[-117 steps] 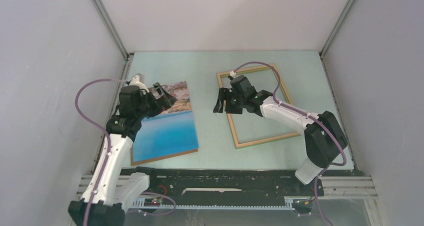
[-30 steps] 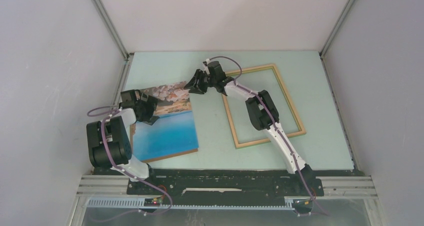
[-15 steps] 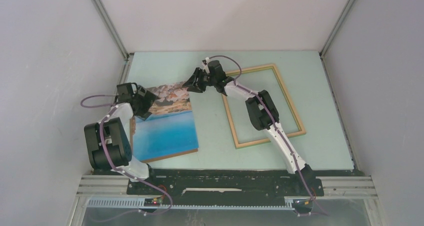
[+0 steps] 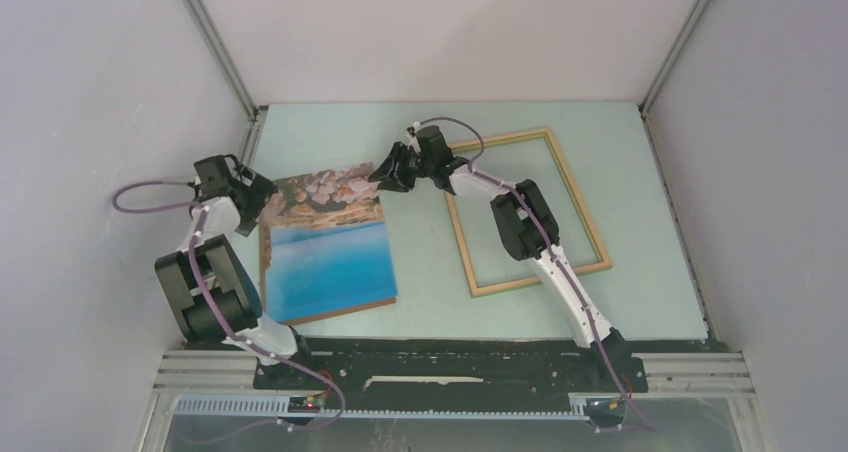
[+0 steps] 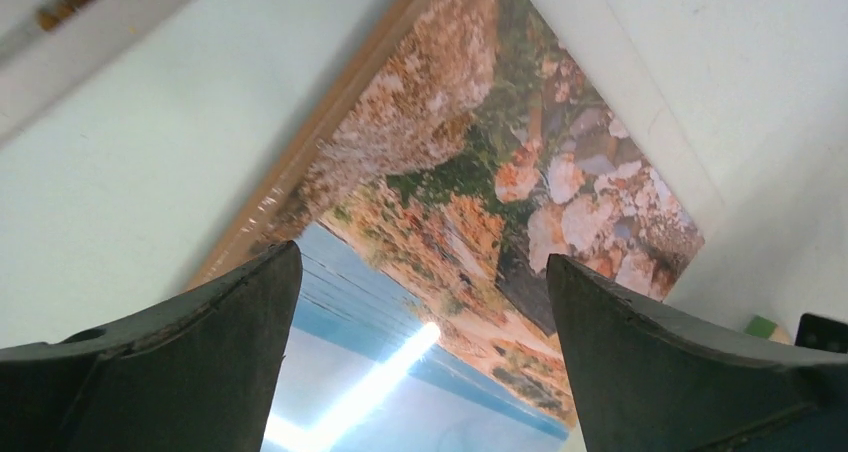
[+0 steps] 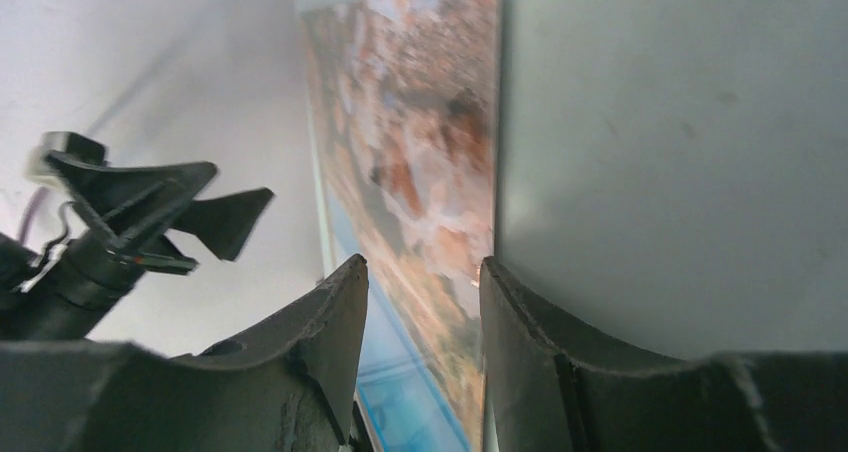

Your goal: Put the photo into the frame

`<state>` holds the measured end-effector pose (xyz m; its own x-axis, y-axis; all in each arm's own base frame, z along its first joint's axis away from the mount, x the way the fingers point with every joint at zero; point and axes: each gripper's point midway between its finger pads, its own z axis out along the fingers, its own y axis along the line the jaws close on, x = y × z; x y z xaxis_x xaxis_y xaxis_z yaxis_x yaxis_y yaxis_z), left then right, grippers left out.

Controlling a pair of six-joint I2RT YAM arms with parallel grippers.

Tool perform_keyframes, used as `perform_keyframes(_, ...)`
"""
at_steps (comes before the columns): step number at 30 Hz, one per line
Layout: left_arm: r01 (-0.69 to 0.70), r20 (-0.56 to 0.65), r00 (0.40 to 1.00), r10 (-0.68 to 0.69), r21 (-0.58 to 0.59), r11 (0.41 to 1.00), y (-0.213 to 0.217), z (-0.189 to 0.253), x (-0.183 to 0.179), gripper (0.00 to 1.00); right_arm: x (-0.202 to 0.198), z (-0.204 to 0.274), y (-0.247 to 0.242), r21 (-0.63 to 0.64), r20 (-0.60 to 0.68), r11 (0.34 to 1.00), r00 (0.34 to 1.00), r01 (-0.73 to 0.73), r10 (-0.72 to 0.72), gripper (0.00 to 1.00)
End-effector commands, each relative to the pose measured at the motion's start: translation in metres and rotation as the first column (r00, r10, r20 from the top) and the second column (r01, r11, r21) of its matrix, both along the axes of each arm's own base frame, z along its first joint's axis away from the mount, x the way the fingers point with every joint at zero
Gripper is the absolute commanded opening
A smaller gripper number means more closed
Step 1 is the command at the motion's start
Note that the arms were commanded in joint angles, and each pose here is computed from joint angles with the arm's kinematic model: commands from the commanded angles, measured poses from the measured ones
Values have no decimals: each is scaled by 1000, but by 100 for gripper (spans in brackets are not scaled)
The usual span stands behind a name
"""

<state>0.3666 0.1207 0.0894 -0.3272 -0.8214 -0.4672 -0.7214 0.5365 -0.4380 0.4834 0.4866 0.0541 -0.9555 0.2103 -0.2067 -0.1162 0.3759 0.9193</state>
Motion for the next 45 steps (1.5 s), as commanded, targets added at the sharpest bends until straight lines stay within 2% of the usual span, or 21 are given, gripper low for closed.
perform_keyframes(1, -23, -45, 999, 28, 97, 995, 36, 4, -5, 100, -7, 33, -8, -44, 54, 999, 998, -5, 8, 53)
perform_keyframes(4, -33, -79, 996, 40, 81, 996, 49, -12, -9, 100, -9, 22, -20, -104, 30, 995, 1000, 9, -6, 53)
perform_keyframes(8, 44, -106, 993, -49, -43, 998, 25, -39, -1, 100, -11, 20, -27, -105, 16, 994, 1000, -14, 16, 53)
perform_keyframes(17, 80, -110, 990, -94, -118, 990, -3, -54, 1, 100, -12, 10, -35, -130, -11, 991, 1000, -25, 24, 53)
perform_keyframes(31, 155, -36, 987, -158, -86, 984, -23, -23, -3, 100, -13, -2, -36, -99, -76, 995, 997, -15, 7, 52)
perform_keyframes(39, 191, -10, 981, -194, -120, 974, -44, -18, -2, 100, -11, -2, -42, -111, -73, 994, 997, 9, -17, 51)
perform_keyframes(45, 153, -77, 985, -154, -18, 988, -19, -18, -2, 100, -11, 2, -52, -148, -34, 988, 999, 37, -42, 54)
